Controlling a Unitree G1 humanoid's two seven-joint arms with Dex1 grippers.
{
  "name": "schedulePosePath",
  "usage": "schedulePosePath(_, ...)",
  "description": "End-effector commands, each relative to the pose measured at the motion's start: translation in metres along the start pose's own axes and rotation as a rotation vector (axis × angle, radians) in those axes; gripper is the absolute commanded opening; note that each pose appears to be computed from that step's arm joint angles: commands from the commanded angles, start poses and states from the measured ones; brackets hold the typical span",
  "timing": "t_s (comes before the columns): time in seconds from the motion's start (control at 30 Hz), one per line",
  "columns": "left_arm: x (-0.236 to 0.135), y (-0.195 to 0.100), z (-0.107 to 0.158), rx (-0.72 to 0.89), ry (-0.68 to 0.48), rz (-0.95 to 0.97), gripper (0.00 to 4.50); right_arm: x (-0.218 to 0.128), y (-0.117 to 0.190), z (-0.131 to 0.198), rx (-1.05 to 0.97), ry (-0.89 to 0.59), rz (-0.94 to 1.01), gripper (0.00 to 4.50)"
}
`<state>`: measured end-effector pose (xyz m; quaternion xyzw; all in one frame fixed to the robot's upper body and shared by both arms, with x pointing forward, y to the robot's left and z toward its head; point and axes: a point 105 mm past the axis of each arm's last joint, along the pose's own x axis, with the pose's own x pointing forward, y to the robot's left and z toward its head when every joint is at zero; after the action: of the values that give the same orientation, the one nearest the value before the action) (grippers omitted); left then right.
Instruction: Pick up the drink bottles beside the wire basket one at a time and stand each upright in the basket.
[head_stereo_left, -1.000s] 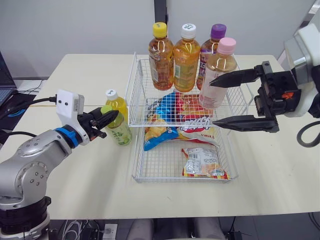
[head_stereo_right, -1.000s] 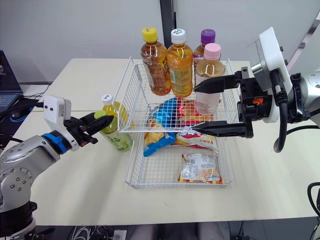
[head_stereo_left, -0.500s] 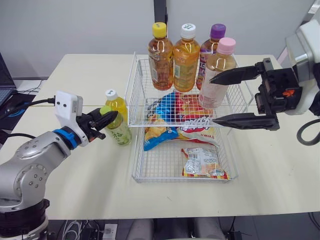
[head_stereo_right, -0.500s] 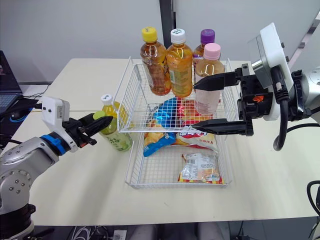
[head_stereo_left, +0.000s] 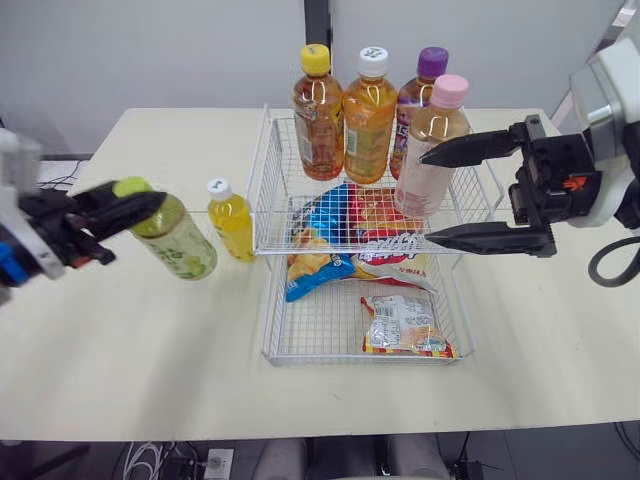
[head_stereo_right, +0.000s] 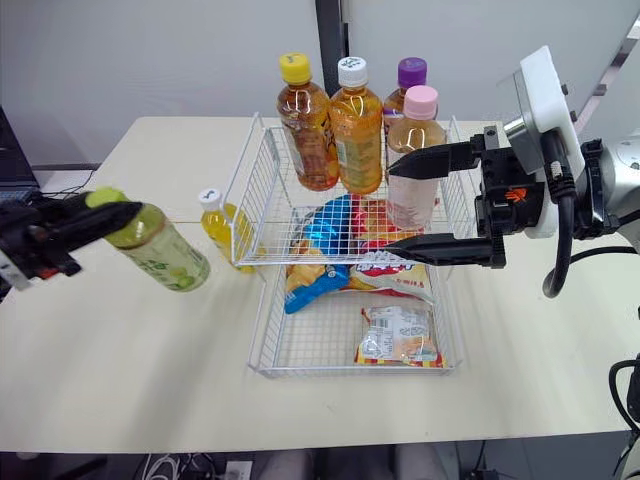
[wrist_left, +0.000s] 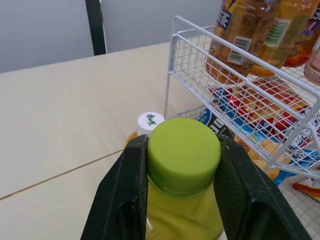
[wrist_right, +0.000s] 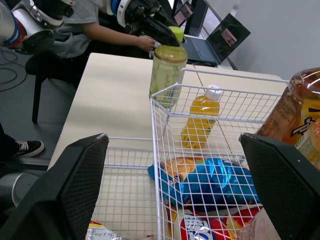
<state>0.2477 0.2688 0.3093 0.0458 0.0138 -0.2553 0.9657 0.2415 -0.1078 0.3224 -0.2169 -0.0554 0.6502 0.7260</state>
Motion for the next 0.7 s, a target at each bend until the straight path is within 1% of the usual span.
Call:
schedulePosePath(0.03,-0.021,-0.002,0.047,0.066,-0.106,-0.026,1.4,-0.003,-0.002,0.008,-0.052,-0.008,-0.013,4.5)
schedulePosePath(0.1,-0.026,0.001,0.059,0.079,-0.12,-0.027,1.4,-0.004,-0.003,0.008,-0.054,-0.006,-0.018,4.5)
schedulePosePath(0.17,-0.031,0.0,0.079,0.102,-0.148,-0.044,1.4,-0.006,-0.005,0.008,-0.056,0.001,-0.029,4.5)
schedulePosePath(0.33,-0.03,-0.011,0.112,0.145,-0.186,-0.132,1.4,-0.01,-0.006,0.008,-0.059,0.009,-0.053,4.5)
schedulePosePath(0.57,-0.011,-0.031,0.142,0.162,-0.231,-0.306,1.4,-0.017,-0.007,0.007,-0.055,0.024,-0.099,4.5)
schedulePosePath(0.7,0.012,-0.048,0.16,0.143,-0.254,-0.447,1.4,-0.028,-0.005,0.009,-0.055,0.028,-0.144,4.5)
